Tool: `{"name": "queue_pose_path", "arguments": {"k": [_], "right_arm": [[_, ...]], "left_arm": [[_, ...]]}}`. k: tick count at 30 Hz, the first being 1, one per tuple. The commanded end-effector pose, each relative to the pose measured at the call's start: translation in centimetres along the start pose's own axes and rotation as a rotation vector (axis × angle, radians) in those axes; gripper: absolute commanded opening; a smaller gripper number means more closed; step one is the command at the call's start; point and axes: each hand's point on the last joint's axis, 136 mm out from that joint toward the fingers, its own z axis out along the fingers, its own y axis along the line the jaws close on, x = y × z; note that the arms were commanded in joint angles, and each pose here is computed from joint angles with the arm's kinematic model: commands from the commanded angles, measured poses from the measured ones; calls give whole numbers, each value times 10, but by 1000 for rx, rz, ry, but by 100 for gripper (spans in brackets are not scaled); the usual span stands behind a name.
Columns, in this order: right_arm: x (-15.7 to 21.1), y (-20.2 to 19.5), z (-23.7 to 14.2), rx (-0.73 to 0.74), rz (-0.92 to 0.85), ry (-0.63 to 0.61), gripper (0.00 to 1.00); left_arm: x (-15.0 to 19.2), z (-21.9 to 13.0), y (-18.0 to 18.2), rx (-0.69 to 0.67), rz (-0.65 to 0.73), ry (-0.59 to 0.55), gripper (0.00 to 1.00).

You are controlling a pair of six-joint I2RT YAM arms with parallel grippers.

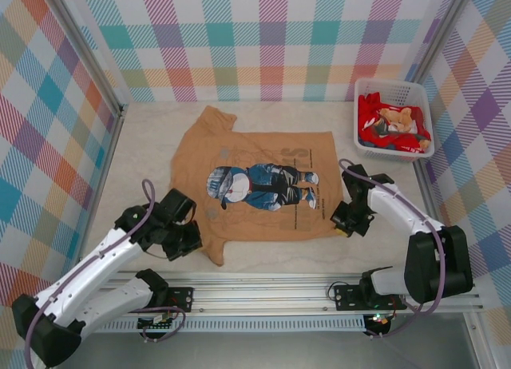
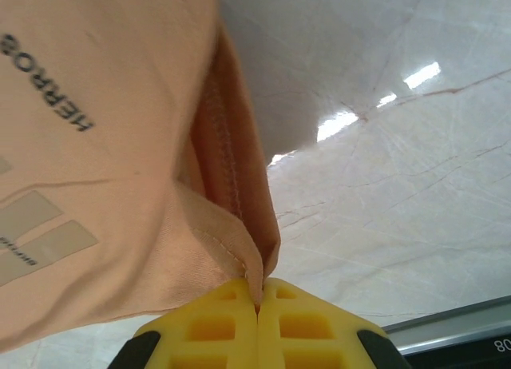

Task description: Fold and stack the t-shirts

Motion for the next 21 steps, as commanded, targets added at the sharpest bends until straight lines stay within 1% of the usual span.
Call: {"name": "queue_pose_path", "arguments": {"k": [1, 4, 7, 11, 14, 21], "right_arm": [[-8, 15, -16, -24, -41, -10, 0], [-16, 26, -22, -45, -49, -12, 0], [-27, 36, -27, -60, -43, -20, 0], [-47, 47, -31, -88, -20, -34, 0], [-63, 54, -33, -92, -12, -51, 0], [-98, 65, -35, -92, 18, -88, 0]], "left_arm": [[-44, -11, -39, 28, 5, -132, 0], [-81, -13, -61, -7, 21, -171, 0], [-121, -17, -72, -38, 21, -205, 0], [-170, -21, -84, -41, 35, -241, 0], [-198, -22, -89, -52, 55, -258, 0], [-243, -14, -83, -80, 31, -280, 0]]}}
